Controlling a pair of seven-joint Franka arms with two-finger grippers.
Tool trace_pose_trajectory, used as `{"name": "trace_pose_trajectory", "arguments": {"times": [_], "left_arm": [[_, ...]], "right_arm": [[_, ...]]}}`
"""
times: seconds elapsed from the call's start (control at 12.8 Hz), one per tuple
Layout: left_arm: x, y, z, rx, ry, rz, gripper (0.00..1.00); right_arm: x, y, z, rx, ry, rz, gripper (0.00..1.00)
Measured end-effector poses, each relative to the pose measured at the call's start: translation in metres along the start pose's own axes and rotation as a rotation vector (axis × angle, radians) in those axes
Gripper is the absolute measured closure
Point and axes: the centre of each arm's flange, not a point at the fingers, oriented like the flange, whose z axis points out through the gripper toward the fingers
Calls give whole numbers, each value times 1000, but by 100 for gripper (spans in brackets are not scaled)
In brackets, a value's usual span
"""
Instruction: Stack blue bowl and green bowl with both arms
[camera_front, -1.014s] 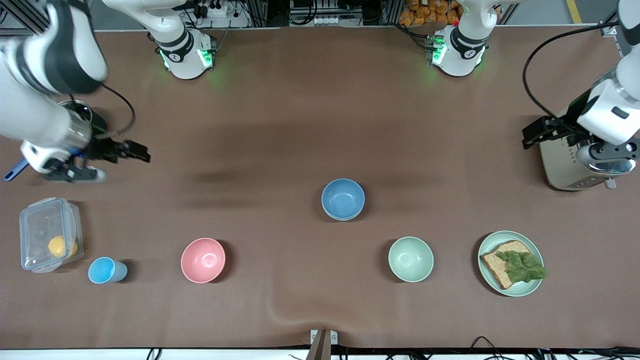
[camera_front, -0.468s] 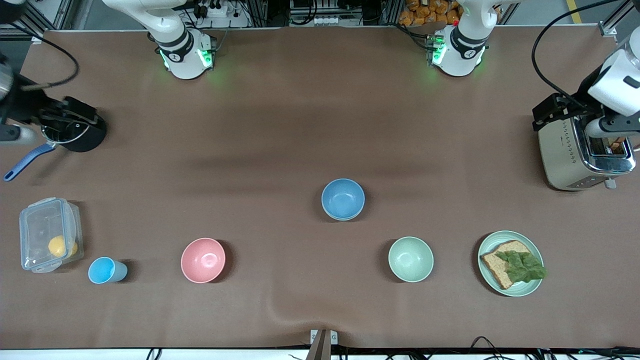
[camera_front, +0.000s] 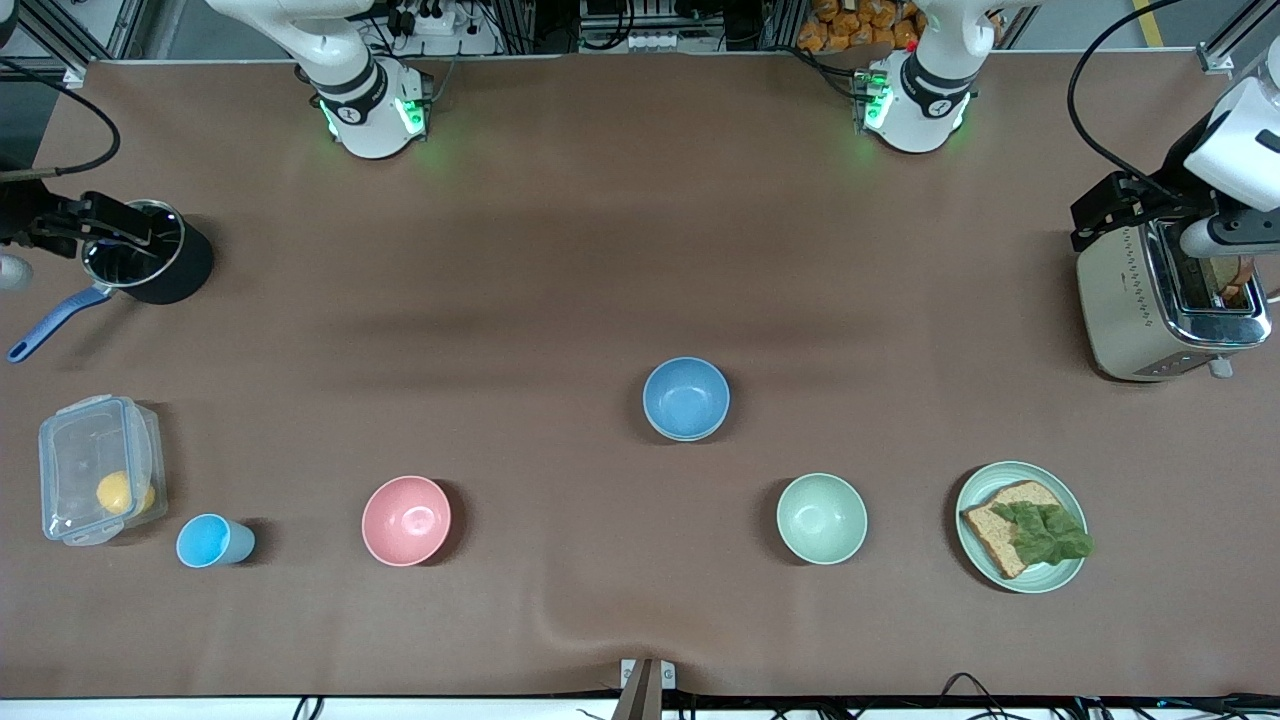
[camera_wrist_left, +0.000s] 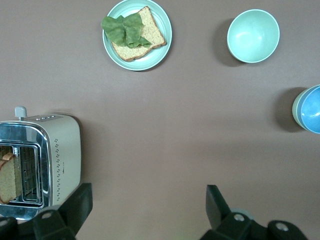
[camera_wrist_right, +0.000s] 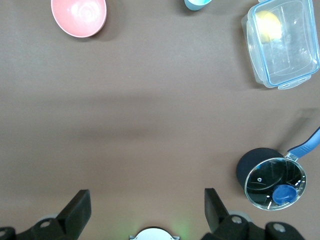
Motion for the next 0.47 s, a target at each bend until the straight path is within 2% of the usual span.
{"name": "trace_pose_trajectory", "arguments": {"times": [0.47], "left_arm": [[2, 2, 12, 0, -28, 6, 0]], "right_arm": [[-1, 2, -3, 0, -4, -5, 0]]}}
